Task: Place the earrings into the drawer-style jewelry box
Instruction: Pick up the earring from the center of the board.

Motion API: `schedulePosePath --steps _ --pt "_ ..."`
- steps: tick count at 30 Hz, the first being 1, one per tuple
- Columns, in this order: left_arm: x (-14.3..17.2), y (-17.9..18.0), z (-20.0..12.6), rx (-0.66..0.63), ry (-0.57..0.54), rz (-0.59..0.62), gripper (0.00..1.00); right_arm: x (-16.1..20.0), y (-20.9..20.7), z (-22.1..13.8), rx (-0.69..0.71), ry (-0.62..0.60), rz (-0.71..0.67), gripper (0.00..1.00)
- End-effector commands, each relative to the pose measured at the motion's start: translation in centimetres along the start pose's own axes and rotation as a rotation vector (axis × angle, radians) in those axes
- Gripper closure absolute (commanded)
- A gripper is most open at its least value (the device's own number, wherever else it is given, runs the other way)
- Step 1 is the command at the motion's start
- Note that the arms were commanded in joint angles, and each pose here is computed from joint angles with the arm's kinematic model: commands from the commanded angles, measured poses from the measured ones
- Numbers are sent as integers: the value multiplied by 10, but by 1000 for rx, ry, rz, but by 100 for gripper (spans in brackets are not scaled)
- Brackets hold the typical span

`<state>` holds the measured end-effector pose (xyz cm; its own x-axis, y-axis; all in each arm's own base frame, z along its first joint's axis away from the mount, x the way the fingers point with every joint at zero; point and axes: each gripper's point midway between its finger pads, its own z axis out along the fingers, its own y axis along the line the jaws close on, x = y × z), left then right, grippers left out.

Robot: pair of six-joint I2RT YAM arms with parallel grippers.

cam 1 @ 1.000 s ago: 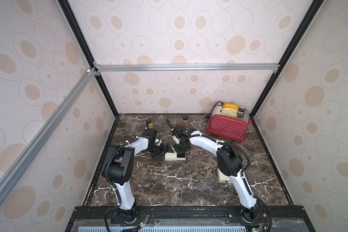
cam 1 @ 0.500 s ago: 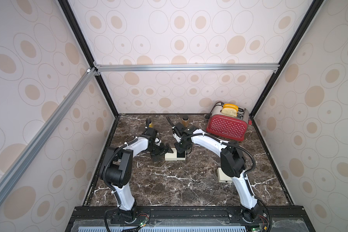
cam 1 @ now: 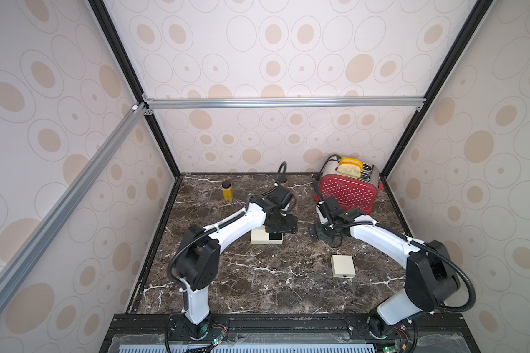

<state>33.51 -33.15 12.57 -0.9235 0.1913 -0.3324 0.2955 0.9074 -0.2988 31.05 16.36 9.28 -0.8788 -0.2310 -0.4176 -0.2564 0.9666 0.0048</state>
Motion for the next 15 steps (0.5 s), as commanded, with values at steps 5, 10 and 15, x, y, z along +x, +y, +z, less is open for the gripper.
schedulePosePath --steps 5,10,15 --pt "-32 -24 54 -171 -12 182 55 0 -46 -9 -68 -146 220 0" --pt "-45 -33 86 -188 -33 219 62 4 -53 -3 -98 -138 254 0" --pt "-42 -32 101 -210 -28 241 67 5 -49 5 -124 -109 252 0"
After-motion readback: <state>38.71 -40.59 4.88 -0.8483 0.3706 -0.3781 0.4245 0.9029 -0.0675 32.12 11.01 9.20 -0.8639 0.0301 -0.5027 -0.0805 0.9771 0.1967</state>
